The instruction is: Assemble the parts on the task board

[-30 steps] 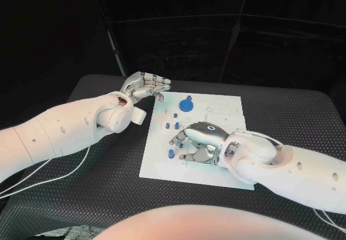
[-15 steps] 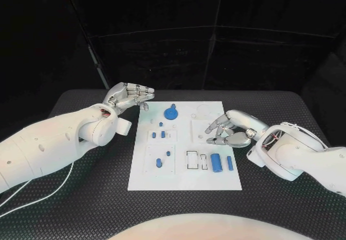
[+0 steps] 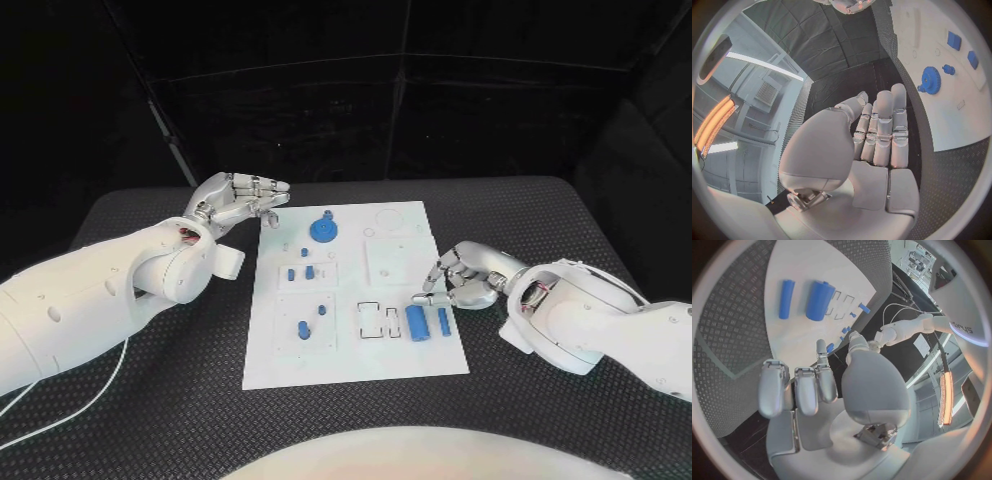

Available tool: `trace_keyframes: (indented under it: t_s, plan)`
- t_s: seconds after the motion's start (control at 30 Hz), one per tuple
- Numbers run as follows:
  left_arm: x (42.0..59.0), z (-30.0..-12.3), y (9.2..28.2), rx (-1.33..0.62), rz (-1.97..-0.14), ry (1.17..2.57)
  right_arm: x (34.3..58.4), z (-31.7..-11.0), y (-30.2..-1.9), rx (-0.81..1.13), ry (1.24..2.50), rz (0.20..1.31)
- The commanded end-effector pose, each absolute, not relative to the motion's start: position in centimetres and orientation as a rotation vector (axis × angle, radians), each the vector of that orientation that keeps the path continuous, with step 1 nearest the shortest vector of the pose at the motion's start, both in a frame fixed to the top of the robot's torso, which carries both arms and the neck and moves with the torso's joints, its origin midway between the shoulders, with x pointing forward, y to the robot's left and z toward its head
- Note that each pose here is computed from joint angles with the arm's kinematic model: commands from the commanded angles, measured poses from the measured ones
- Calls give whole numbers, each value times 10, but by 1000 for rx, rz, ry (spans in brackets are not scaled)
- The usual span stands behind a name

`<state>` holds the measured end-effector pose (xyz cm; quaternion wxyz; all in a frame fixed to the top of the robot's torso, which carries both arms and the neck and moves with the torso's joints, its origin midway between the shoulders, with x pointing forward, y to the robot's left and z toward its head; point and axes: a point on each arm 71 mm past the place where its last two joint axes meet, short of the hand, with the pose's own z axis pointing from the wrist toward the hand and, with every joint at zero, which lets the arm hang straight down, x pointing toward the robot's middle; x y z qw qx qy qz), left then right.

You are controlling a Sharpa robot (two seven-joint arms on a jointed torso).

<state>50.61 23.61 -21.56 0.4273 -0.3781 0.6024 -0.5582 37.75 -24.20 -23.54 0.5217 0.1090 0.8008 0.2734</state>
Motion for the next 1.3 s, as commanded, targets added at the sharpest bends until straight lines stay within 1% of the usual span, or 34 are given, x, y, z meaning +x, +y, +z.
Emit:
trace_keyframes:
  t_s: [0.03, 0.1, 0.27, 0.77, 1.03, 1.3]
  plan:
    - [506, -215, 234, -941, -1414, 1509, 372, -245, -239, 159, 1977, 488]
    - [506, -215, 235, -942, -1413, 1509, 370, -250, -237, 132, 1988, 461]
    - [505, -216, 236, -944, -1409, 1509, 365, -257, -229, 91, 2001, 435]
    - [505, -218, 236, -947, -1409, 1514, 366, -266, -217, 25, 2015, 386]
    - [504, -218, 237, -949, -1408, 1518, 363, -277, -208, 1, 2034, 381]
    - [504, -219, 237, -949, -1410, 1522, 363, -280, -202, 6, 2031, 387]
